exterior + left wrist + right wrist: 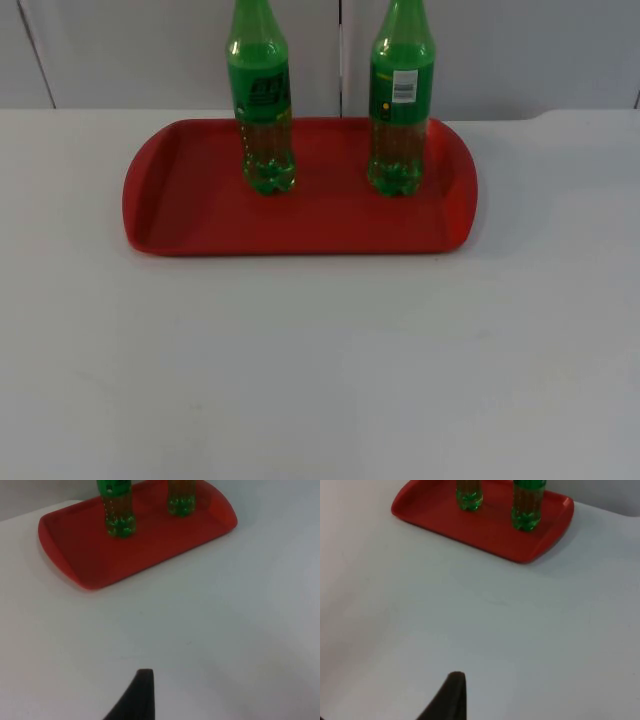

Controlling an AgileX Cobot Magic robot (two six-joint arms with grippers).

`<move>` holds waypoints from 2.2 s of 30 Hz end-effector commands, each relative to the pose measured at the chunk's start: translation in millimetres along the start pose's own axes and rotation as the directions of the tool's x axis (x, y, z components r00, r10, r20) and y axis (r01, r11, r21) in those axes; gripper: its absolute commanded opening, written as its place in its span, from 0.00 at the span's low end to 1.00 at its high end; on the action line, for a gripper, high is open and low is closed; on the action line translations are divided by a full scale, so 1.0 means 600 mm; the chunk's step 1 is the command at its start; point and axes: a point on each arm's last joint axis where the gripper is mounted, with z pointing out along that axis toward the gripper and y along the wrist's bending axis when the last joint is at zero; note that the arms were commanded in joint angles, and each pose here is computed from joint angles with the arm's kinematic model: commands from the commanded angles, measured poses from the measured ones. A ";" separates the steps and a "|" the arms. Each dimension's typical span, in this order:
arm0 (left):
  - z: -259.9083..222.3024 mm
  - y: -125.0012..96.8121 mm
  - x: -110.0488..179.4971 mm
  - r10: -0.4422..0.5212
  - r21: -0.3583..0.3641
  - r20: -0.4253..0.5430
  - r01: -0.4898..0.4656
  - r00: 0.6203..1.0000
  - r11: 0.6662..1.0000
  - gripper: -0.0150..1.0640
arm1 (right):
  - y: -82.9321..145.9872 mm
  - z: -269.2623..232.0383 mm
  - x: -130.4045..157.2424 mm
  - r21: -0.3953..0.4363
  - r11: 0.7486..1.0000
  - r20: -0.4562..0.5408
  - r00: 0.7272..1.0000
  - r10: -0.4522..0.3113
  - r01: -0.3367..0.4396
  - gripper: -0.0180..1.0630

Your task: Place the bottle upright on the tray.

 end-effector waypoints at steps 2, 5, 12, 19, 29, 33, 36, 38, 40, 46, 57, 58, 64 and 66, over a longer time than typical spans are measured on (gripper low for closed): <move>0.001 -0.001 0.001 -0.002 0.006 0.006 0.002 1.000 1.000 0.99 | 0.000 0.000 0.000 0.003 1.000 0.005 1.000 0.001 -0.001 0.99; 0.001 -0.001 0.001 -0.002 0.006 0.006 0.002 1.000 1.000 0.99 | 0.000 0.000 0.000 0.003 1.000 0.005 1.000 0.001 -0.001 0.99; 0.001 -0.001 0.001 -0.002 0.006 0.006 0.002 1.000 1.000 0.99 | -0.001 0.000 0.000 0.007 1.000 0.005 1.000 -0.001 0.001 0.99; 0.001 -0.001 0.001 -0.002 0.006 0.006 0.002 1.000 1.000 0.99 | -0.001 0.000 0.000 0.007 1.000 0.005 1.000 -0.001 0.001 0.99; 0.001 -0.001 0.001 -0.040 -0.064 0.008 0.040 0.999 0.997 0.99 | -0.002 0.000 0.000 0.012 1.000 0.005 1.000 -0.006 0.006 0.99; 0.002 -0.002 0.001 -0.073 -0.126 0.012 0.074 0.997 0.989 0.99 | -0.002 0.000 0.000 0.012 1.000 0.005 1.000 -0.006 0.006 0.99; 0.002 -0.002 0.001 -0.094 -0.166 0.016 0.095 0.995 0.982 0.99 | -0.002 0.000 0.000 0.012 1.000 0.005 1.000 -0.006 0.006 0.99; 0.002 -0.002 0.001 -0.116 -0.207 0.021 0.118 0.993 0.971 0.99 | -0.002 0.000 0.000 0.012 1.000 0.005 1.000 -0.006 0.006 0.99; 0.002 -0.003 0.001 -0.125 -0.224 0.023 0.127 0.992 0.966 0.99 | -0.002 0.000 0.000 0.012 1.000 0.005 1.000 -0.006 0.006 0.99; 0.003 -0.003 0.000 -0.169 -0.305 0.036 0.172 0.985 0.937 0.99 | 0.000 0.000 0.000 0.003 1.000 0.007 1.000 -0.002 0.002 0.99; 0.004 -0.004 0.000 -0.242 -0.441 0.068 0.246 0.968 0.863 0.99 | 0.000 0.000 0.000 0.003 1.000 0.007 1.000 0.026 -0.026 0.99; 0.004 -0.004 0.000 -0.243 -0.443 0.069 0.247 0.968 0.862 0.99 | 0.000 0.000 0.000 0.003 1.000 0.007 1.000 0.026 -0.026 0.99; 0.004 -0.004 0.000 -0.243 -0.443 0.069 0.247 0.968 0.862 0.99 | 0.000 0.000 0.000 0.003 1.000 0.007 1.000 0.026 -0.026 0.99; 0.004 -0.004 0.000 -0.243 -0.443 0.069 0.247 0.968 0.862 0.99 | 0.000 0.000 0.000 0.003 1.000 0.007 1.000 0.026 -0.026 0.99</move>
